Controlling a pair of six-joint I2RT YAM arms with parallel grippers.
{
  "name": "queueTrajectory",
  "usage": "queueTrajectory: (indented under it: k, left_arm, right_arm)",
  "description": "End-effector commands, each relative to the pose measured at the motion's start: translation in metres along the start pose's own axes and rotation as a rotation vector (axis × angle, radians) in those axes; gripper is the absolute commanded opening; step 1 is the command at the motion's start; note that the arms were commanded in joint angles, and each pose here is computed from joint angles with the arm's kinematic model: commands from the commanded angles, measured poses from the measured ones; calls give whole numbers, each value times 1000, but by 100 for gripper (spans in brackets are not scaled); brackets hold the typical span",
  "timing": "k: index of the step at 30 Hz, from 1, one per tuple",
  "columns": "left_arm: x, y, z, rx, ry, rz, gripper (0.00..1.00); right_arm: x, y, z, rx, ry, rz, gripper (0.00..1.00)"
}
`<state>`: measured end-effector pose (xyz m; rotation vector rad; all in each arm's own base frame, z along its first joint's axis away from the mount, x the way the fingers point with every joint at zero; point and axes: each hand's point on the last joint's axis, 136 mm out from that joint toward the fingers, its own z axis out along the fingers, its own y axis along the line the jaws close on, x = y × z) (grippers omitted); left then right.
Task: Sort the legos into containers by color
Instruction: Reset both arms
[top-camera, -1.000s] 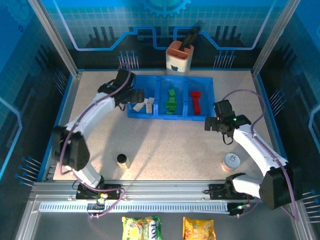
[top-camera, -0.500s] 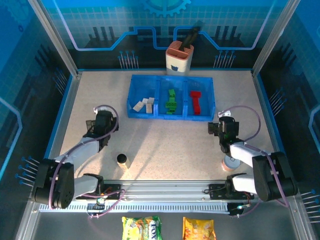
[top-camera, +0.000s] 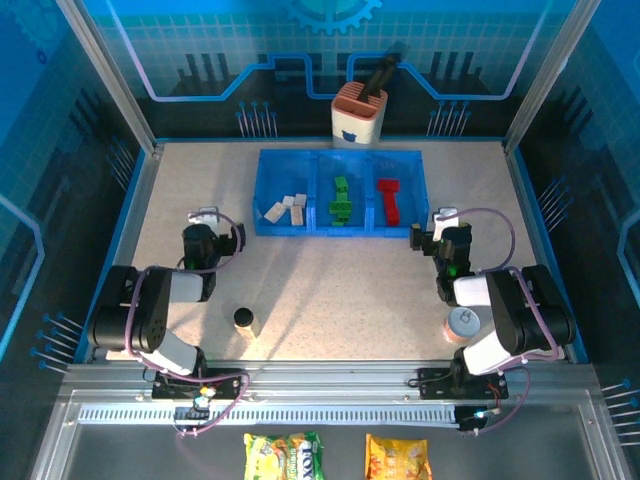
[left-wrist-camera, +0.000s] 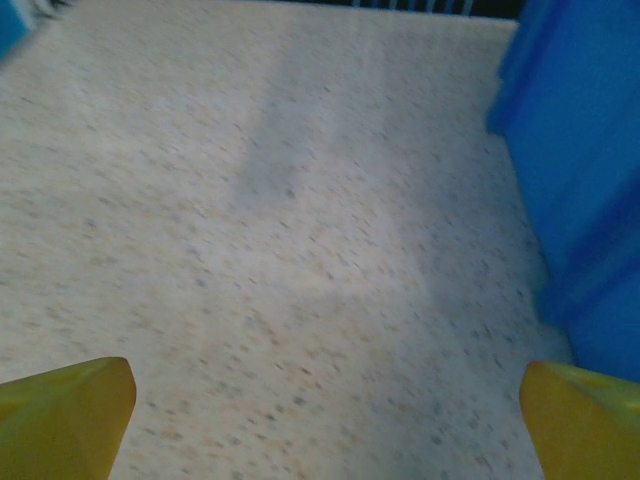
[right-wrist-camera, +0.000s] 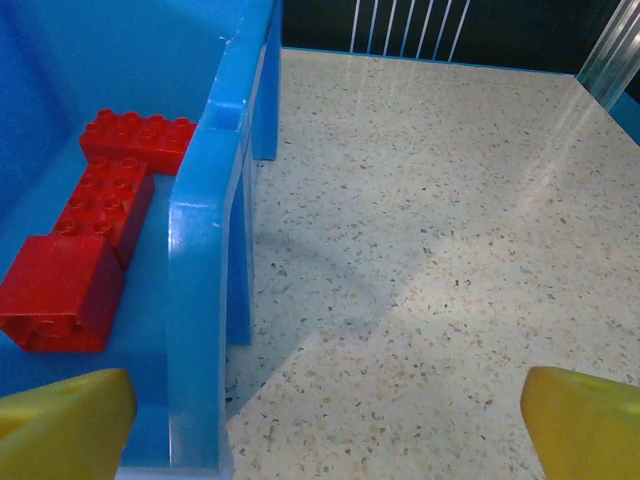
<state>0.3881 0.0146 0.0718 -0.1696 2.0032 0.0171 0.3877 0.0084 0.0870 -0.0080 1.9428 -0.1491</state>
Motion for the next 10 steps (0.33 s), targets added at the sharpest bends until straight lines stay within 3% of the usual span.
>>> queueTrajectory:
  k: [1,10]
  left_arm:
    - [-24,-15,-2,88,-102,4,99]
    - [-25,-15,-2,88,-103,3,99]
  right_arm:
    - [-16,0,3,-2,-54,0,100]
    - [-17,4,4,-39,-53,-4,100]
